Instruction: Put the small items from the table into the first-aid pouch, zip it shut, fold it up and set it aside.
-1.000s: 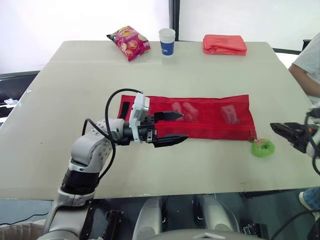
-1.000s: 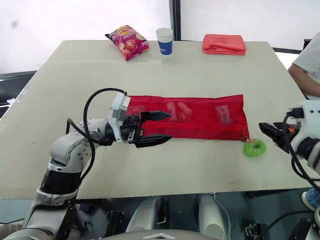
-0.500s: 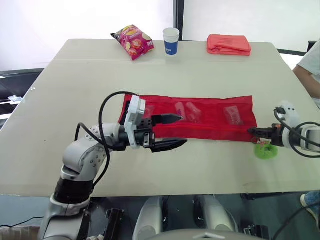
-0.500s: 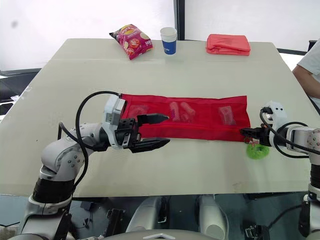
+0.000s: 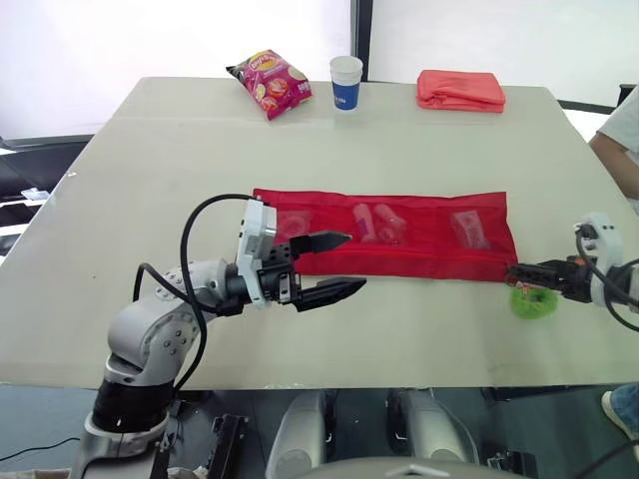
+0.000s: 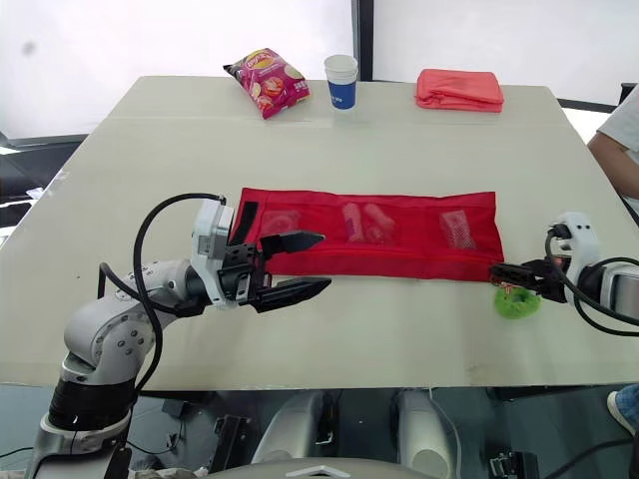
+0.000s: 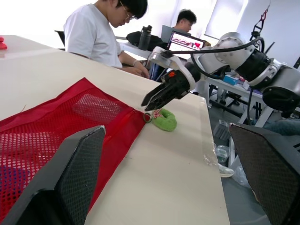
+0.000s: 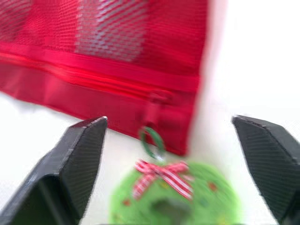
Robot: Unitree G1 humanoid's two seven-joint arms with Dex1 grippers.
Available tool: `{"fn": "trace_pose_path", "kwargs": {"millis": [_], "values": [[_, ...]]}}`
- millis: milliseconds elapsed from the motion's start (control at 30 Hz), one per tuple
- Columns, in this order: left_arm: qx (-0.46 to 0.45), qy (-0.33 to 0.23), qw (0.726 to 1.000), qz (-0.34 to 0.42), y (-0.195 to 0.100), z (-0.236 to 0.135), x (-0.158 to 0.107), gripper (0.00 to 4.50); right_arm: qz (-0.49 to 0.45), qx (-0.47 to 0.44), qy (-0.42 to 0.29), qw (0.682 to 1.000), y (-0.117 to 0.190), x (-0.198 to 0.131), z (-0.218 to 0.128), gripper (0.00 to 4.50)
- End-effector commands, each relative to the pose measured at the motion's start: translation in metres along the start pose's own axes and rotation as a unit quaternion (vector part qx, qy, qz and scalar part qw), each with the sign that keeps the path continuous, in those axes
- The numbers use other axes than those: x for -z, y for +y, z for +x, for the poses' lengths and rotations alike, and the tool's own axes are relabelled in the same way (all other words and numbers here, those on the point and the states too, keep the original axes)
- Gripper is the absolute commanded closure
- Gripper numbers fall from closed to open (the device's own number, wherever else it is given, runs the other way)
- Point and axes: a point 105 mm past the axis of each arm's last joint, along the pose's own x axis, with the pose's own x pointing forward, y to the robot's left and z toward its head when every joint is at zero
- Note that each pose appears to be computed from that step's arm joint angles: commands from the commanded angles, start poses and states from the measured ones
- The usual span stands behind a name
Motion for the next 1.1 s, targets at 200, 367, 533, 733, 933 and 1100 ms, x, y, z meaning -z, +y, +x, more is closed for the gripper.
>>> {"fn": "trace_pose_path", "kwargs": {"millis": [200,367,533,733,933,1100], "values": [[0.032,-0.008,0.999,0.026,0.001,0.007,-0.011,0.0,0.05,-0.063,-0.056,0.995,0.021,-0.007,0.0,0.03],[0.039,0.001,0.999,0.029,0.004,0.005,-0.015,0.0,0.062,-0.066,-0.046,0.995,0.005,-0.005,0.0,0.03],[0.042,0.008,0.999,0.028,0.001,0.002,-0.017,0.0,0.05,-0.053,-0.036,0.997,-0.01,0.002,0.007,0.03],[0.031,0.021,0.999,0.026,0.001,-0.008,-0.016,0.0,0.048,-0.084,-0.016,0.995,-0.007,0.005,0.024,0.03],[0.015,0.029,0.999,0.026,-0.004,-0.014,-0.016,0.0,0.092,-0.179,0.042,0.979,0.016,0.034,0.043,0.03],[-0.005,0.033,0.999,0.022,-0.008,-0.019,-0.015,0.0,0.134,-0.226,0.027,0.965,0.028,0.035,0.047,0.03]]}}
